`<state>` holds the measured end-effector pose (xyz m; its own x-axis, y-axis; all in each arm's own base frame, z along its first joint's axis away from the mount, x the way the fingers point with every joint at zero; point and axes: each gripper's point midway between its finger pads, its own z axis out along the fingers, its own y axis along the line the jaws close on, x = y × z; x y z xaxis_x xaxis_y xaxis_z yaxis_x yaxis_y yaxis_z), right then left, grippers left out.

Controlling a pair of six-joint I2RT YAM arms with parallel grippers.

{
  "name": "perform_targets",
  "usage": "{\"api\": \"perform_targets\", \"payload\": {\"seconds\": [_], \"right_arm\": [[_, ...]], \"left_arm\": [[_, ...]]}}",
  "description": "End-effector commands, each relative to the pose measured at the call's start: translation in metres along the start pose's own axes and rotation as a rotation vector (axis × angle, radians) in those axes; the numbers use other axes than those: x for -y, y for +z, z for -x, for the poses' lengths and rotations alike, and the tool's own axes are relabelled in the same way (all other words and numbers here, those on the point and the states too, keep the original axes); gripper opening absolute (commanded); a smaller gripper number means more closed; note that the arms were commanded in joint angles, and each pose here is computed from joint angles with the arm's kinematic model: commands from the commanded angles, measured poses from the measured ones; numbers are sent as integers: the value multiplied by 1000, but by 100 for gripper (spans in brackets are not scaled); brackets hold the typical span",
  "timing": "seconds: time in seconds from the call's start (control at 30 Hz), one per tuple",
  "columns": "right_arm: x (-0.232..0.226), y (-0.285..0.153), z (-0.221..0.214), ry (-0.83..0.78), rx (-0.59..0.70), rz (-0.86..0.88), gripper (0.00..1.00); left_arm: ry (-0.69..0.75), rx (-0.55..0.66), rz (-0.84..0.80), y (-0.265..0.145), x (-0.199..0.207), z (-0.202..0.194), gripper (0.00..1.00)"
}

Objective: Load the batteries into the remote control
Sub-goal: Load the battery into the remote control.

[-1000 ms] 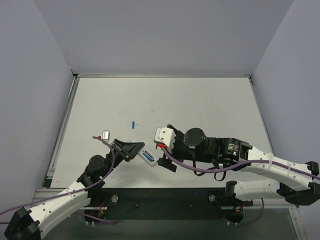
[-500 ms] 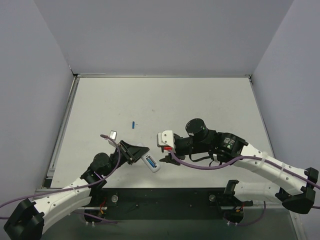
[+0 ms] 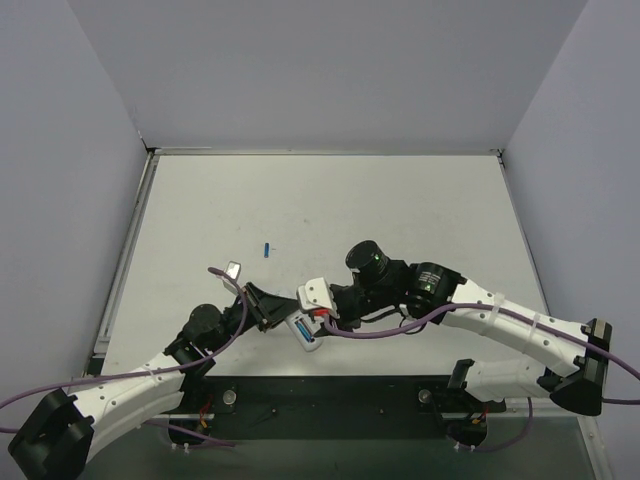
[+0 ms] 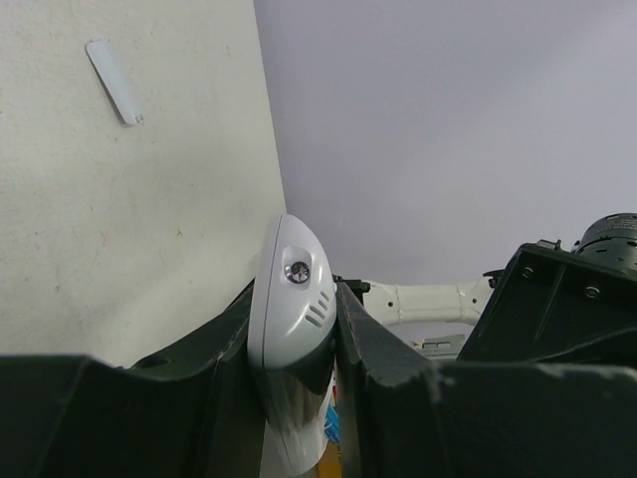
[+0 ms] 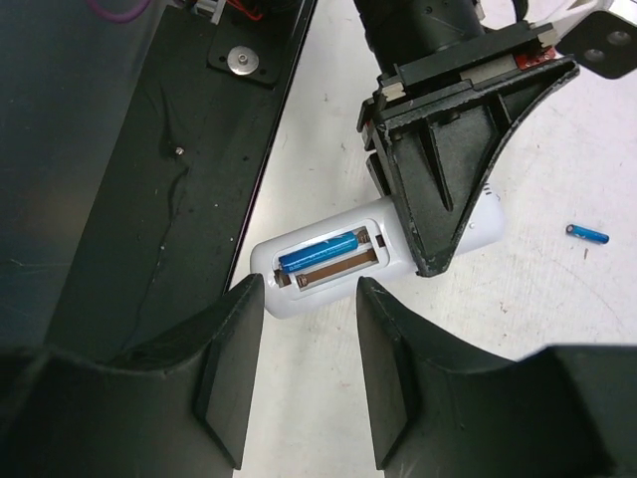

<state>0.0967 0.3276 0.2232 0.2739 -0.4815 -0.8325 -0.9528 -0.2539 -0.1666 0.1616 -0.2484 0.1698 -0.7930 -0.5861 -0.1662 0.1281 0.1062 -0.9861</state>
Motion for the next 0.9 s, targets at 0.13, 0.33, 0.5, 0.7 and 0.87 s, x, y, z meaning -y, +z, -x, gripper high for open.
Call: {"api": "perform_targets", "payload": {"seconds": [0.13, 0.33, 0.5, 0.7, 0.87], "right_arm": [[-16, 20, -11, -62, -29, 91, 36], [-16, 29, -18, -64, -64, 98, 33], [-13, 32, -23, -64, -83, 91, 32], [-17, 36, -28, -57, -96, 106, 31], [-18, 39, -29, -55, -102, 115, 31]], "left_arm": [[39, -12, -132, 1, 38, 1, 0], [41, -18, -136, 1, 39, 0, 0], [40, -22, -140, 0, 40, -1, 0], [41, -22, -141, 0, 40, -1, 0], [39, -23, -141, 0, 39, -2, 0]]}}
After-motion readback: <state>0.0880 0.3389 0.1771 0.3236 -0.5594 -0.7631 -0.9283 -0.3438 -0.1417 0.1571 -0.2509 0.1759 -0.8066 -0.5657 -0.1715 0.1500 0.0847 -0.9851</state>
